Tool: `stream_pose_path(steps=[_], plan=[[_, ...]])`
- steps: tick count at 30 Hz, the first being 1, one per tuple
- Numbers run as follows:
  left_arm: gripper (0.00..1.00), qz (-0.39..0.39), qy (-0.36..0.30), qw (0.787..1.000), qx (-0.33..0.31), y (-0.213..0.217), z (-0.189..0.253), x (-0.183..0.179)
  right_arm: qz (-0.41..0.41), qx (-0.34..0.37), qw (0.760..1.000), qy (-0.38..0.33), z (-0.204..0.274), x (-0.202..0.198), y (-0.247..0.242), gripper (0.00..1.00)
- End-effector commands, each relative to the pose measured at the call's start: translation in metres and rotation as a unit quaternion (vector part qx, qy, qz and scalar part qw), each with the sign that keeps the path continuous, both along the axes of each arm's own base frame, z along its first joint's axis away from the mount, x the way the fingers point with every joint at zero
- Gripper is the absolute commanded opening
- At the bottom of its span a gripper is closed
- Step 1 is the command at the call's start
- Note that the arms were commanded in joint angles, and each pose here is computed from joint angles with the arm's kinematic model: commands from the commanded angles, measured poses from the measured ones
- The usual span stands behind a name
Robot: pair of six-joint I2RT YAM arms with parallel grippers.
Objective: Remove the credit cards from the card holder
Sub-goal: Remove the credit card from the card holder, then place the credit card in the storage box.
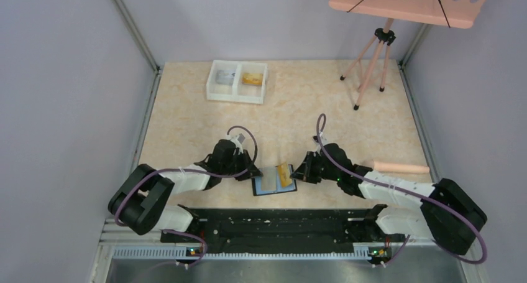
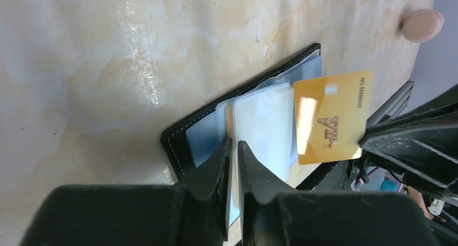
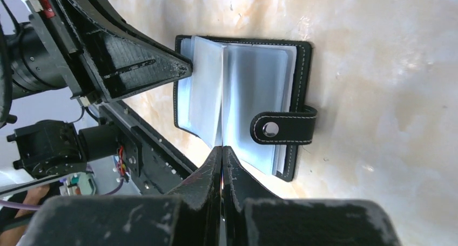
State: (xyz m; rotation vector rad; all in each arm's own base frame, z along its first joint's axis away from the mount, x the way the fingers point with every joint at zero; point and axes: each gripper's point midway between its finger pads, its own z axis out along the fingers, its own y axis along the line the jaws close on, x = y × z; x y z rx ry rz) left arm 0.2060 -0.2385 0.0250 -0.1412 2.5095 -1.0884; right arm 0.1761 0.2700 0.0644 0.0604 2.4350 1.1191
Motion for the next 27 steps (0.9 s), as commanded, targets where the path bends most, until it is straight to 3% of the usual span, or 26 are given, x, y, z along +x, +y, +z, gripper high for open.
stream_pose_path(steps=[1, 10, 19, 27], plan=[[0.2, -0.005, 0.002, 0.999, 0.044, 0.008, 0.003, 0.0, 0.005, -0.006, 0.999, -0.045, 0.025, 0.008, -0.012, 0.0], [0.49, -0.057, -0.075, 0.996, -0.005, -0.011, 0.075, 0.009, 0.076, 0.015, 0.991, -0.109, 0.071, -0.007, -0.017, 0.0], [0.55, -0.14, -0.092, 0.984, -0.057, -0.025, 0.113, -0.014, 0.157, 0.04, 0.978, -0.13, 0.089, -0.027, -0.007, 0.0], [0.54, -0.202, -0.129, 0.962, -0.132, -0.035, 0.142, -0.036, 0.193, 0.115, 0.963, -0.147, 0.115, -0.041, 0.005, 0.0]])
